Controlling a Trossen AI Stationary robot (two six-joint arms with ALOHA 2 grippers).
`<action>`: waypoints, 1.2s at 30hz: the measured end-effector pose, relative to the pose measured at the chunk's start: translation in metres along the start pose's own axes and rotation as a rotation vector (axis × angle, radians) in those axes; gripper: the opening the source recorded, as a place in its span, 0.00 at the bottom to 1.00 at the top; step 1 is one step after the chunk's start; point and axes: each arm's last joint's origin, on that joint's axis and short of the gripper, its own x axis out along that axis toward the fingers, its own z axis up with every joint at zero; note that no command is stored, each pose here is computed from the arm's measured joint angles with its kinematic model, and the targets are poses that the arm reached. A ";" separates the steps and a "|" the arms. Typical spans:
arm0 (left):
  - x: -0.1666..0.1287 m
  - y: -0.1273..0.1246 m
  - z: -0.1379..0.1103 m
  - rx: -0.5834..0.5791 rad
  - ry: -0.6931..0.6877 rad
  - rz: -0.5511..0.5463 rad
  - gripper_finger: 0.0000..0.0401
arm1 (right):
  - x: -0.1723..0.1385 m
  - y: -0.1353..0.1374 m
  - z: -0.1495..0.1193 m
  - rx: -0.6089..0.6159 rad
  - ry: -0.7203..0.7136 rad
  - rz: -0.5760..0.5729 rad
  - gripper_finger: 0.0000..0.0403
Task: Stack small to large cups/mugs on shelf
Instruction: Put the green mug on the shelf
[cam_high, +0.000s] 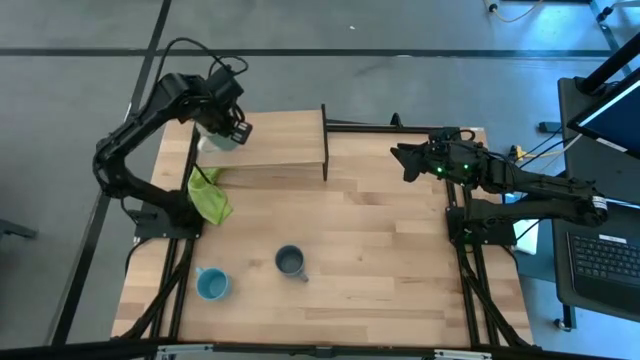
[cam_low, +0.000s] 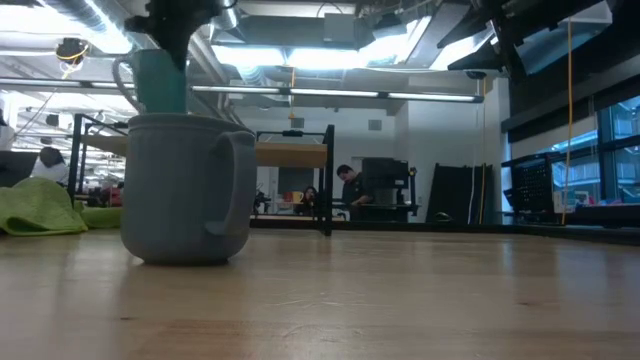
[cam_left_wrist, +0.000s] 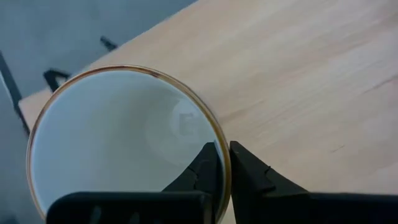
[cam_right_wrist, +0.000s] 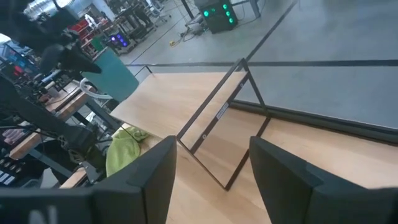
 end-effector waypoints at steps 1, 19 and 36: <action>0.004 0.001 0.000 -0.004 0.016 0.009 0.04 | 0.000 0.000 0.000 0.000 0.000 0.000 0.51; 0.020 0.018 0.009 -0.106 0.032 0.049 0.05 | 0.000 0.000 0.000 -0.003 -0.001 0.001 0.51; 0.030 0.015 0.016 -0.101 0.065 0.047 0.08 | 0.000 0.000 0.000 -0.003 0.000 0.002 0.51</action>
